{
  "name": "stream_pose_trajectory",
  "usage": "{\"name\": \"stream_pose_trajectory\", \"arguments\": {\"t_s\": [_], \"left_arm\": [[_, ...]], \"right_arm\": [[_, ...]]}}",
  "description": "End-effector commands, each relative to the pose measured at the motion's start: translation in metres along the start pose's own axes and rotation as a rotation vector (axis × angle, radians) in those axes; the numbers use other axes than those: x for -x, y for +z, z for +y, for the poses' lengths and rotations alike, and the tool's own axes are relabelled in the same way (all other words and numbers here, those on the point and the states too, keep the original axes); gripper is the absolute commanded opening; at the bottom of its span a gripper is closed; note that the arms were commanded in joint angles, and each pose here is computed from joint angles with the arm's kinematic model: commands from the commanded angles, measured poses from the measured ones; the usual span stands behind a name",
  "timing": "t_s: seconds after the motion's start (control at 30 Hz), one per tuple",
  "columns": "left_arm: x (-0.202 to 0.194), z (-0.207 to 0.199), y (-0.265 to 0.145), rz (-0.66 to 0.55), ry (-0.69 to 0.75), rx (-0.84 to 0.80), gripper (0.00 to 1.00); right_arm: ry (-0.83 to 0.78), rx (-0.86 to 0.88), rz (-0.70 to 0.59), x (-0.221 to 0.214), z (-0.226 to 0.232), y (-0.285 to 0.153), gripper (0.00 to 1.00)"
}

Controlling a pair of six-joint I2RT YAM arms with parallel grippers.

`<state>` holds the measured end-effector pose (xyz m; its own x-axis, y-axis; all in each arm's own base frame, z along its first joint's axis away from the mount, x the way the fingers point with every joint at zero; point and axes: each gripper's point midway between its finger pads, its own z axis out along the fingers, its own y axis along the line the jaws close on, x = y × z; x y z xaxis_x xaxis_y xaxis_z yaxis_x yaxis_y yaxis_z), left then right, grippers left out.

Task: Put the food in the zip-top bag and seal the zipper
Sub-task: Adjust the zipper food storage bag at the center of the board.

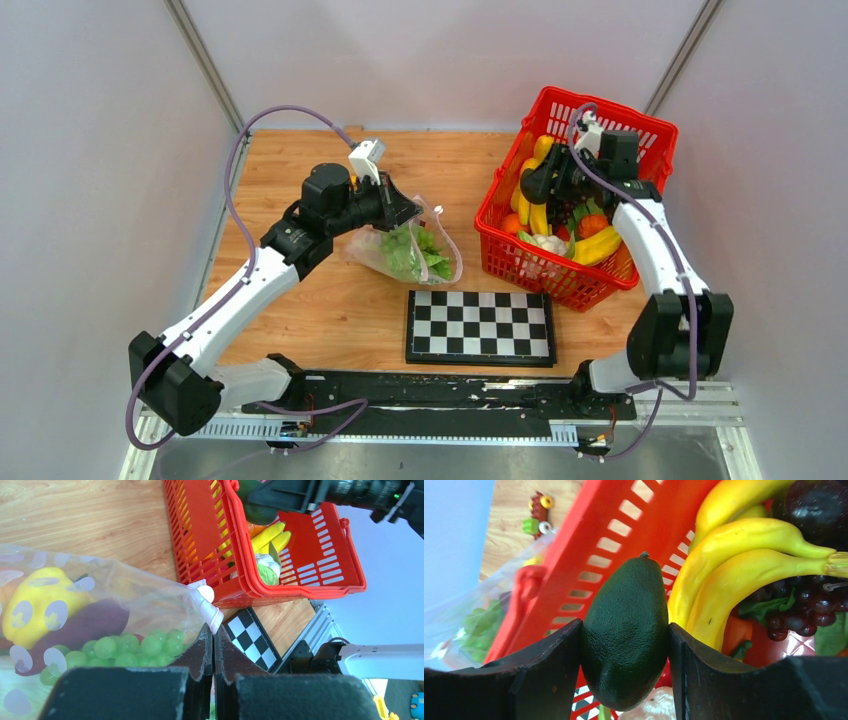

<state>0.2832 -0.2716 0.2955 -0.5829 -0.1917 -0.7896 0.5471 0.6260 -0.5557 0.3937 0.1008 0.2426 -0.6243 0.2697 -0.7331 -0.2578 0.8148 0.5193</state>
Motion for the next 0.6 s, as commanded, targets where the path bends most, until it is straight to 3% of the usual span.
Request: {"name": "stream_pose_trajectory", "arguments": {"t_s": [0.0, 0.1, 0.17, 0.2, 0.23, 0.33, 0.57], "left_arm": [[0.031, -0.02, -0.003, -0.086, 0.022, -0.066, 0.0], [0.032, -0.022, -0.003, -0.089, 0.015, -0.072, 0.0], [0.031, -0.021, -0.002, -0.091, 0.013, -0.069, 0.0], [0.032, -0.021, -0.002, -0.093, 0.014, -0.069, 0.0], [0.031, -0.021, -0.002, -0.091, 0.016, -0.069, 0.0], [0.03, -0.019, 0.0, -0.08, 0.013, -0.068, 0.0], [0.027, -0.021, 0.004, -0.071, 0.007, -0.088, 0.0]], "right_arm": [[-0.069, -0.042, 0.172, -0.022, -0.007, 0.022, 0.47], [-0.084, -0.165, 0.251, -0.034, -0.032, 0.03, 0.52], [-0.083, -0.176, 0.275, -0.037, -0.035, 0.032, 0.56], [-0.087, -0.153, 0.278, -0.039, -0.032, 0.033, 0.54], [-0.091, -0.139, 0.272, -0.039, -0.03, 0.034, 0.55], [-0.086, -0.122, 0.266, -0.034, -0.023, 0.032, 0.72], [-0.15, -0.085, 0.139, -0.009, 0.01, -0.009, 0.8]]}}
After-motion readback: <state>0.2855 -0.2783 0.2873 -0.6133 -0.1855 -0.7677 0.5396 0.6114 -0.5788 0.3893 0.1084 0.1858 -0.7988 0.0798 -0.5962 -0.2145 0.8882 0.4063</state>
